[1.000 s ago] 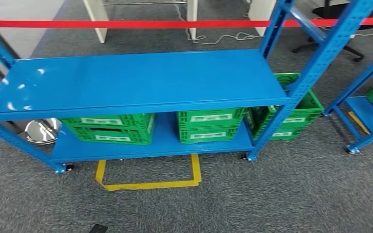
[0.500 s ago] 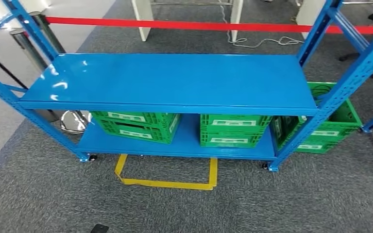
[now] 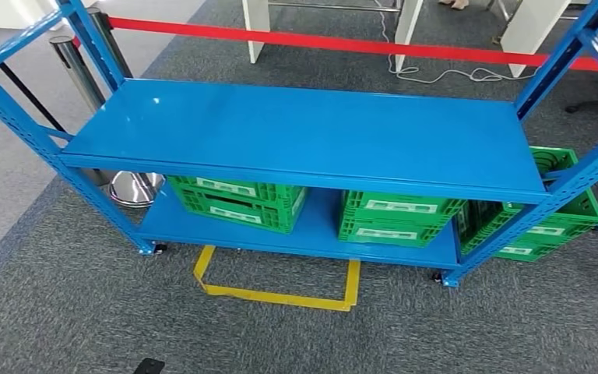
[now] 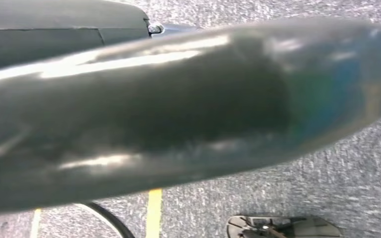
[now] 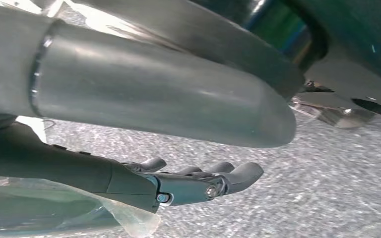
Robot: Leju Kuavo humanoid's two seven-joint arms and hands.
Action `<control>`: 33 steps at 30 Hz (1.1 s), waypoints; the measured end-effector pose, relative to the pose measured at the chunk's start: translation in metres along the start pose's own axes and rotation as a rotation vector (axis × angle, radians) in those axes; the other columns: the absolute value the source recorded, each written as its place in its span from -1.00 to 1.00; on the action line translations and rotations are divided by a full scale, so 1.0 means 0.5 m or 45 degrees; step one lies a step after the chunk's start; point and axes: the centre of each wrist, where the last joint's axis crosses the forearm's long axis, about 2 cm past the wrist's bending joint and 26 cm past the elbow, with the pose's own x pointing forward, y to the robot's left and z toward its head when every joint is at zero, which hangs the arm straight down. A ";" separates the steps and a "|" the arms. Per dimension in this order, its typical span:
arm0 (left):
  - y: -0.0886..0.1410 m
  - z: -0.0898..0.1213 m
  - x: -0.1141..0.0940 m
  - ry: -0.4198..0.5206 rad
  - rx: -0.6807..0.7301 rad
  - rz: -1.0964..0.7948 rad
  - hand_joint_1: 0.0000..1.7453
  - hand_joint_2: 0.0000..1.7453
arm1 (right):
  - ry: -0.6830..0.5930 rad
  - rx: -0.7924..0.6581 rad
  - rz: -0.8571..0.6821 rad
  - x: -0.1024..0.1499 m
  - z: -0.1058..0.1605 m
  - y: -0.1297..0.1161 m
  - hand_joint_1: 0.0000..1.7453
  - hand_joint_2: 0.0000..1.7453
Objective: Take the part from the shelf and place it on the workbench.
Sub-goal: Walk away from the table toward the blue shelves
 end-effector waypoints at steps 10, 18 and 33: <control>0.001 0.000 -0.001 0.003 0.001 0.001 -1.00 -1.00 | 0.001 0.009 0.002 -0.007 0.000 0.003 -1.00 -1.00; 0.003 -0.001 -0.002 0.006 0.007 -0.001 -1.00 -1.00 | -0.003 0.009 0.002 -0.008 0.000 0.003 -1.00 -1.00; 0.002 -0.001 -0.001 0.013 0.018 0.003 -1.00 -1.00 | -0.017 0.007 -0.008 -0.005 0.000 0.001 -1.00 -1.00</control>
